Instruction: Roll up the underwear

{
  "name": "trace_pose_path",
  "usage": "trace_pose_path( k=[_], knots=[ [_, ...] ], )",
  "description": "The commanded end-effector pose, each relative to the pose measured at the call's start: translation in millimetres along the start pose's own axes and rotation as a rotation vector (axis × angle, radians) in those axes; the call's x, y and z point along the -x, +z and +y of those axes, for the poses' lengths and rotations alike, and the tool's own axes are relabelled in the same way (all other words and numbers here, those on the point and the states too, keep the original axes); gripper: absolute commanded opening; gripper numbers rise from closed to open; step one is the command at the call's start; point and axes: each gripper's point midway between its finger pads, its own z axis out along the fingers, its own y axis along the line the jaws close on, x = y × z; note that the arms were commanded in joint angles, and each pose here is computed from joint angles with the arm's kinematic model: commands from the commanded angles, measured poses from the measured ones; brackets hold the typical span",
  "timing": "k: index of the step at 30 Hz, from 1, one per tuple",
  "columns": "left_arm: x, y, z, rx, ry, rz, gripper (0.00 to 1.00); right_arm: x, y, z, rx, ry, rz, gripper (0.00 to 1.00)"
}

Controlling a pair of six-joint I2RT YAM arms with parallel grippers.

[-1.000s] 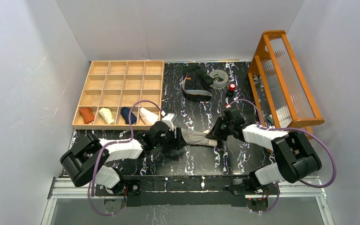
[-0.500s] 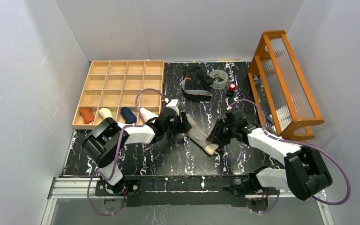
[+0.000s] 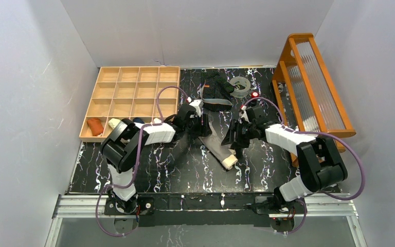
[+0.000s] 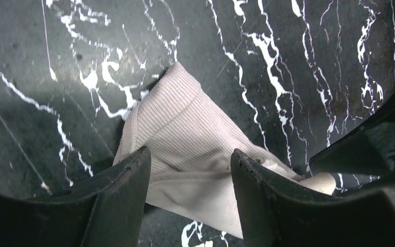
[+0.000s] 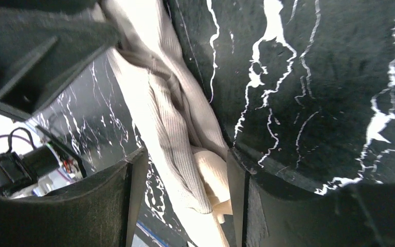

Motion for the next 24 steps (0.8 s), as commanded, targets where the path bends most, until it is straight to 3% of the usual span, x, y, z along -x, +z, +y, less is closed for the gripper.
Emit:
trace_pose_path(
  k=[1, 15, 24],
  knots=[
    [9.9, 6.7, -7.1, -0.046, 0.03, 0.037, 0.56, 0.3, 1.4, 19.1, 0.12, -0.073, 0.036, 0.66],
    [46.0, 46.2, -20.0, -0.123, 0.077, 0.085, 0.56, -50.0, -0.6, 14.6, 0.184, 0.094, 0.084, 0.6],
    [59.3, -4.3, -40.6, -0.162, 0.086, 0.034, 0.58, -29.8, -15.1, 7.3, 0.101, 0.093, -0.039, 0.61]
  ],
)
